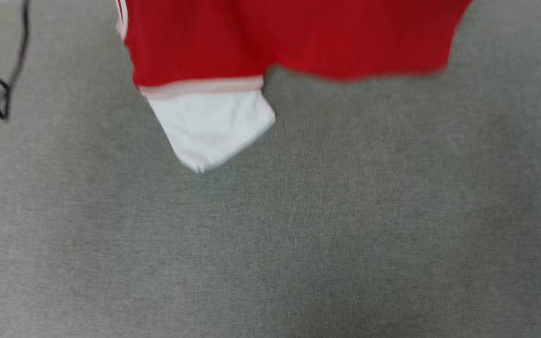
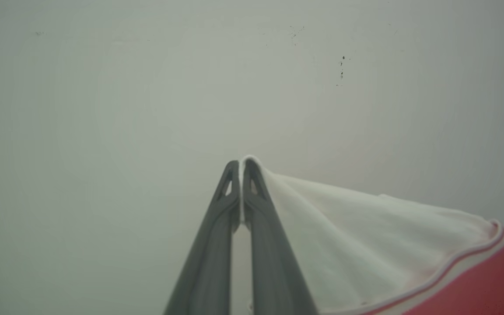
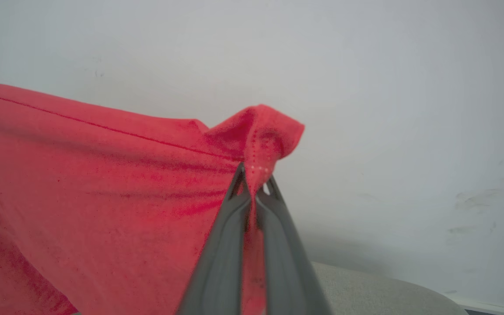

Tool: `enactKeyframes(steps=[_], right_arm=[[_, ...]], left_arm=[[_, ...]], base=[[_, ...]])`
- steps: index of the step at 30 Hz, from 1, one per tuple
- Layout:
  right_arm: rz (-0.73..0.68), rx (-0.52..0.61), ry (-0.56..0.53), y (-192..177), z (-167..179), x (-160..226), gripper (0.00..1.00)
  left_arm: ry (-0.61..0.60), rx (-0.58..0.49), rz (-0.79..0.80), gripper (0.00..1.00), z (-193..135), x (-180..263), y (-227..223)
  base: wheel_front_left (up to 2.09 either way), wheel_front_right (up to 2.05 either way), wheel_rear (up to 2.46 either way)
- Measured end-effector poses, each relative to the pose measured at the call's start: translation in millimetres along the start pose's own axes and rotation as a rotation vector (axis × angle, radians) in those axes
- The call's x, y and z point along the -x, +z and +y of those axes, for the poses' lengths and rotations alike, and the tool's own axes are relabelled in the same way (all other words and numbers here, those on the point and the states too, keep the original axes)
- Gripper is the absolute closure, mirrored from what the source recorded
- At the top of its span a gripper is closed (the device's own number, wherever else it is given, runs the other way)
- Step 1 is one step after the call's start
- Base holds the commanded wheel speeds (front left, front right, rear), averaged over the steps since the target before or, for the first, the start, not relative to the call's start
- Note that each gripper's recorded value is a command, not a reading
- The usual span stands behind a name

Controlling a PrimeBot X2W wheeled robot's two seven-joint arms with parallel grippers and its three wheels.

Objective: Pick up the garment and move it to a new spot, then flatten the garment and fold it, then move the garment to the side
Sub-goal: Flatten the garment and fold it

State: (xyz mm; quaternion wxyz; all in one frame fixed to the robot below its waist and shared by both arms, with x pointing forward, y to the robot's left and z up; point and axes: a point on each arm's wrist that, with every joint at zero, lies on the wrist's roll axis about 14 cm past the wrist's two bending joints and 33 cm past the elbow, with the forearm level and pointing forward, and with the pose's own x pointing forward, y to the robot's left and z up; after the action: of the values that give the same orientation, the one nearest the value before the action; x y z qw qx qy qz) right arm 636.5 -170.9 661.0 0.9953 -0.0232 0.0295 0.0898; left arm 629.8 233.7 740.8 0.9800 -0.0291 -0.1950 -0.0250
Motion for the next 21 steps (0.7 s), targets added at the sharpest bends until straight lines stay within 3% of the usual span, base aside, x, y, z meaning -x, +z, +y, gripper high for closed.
enactKeyframes(steps=[10,16,21], right_arm=[[-0.199,0.090,-0.040,35,-16,-66,1.00],[-0.198,0.109,-0.034,14,-17,-96,1.00],[-0.098,0.109,-0.006,-44,-10,-119,1.00]], left_arm=[[-0.004,-0.015,-0.125,1.00,8,-65,-7],[-0.013,-0.016,-0.079,1.00,10,-79,-52],[0.002,0.006,0.020,1.00,18,-76,-111]], base=[[0.00,0.00,0.00],[0.00,0.00,0.00],[0.00,0.00,0.00]])
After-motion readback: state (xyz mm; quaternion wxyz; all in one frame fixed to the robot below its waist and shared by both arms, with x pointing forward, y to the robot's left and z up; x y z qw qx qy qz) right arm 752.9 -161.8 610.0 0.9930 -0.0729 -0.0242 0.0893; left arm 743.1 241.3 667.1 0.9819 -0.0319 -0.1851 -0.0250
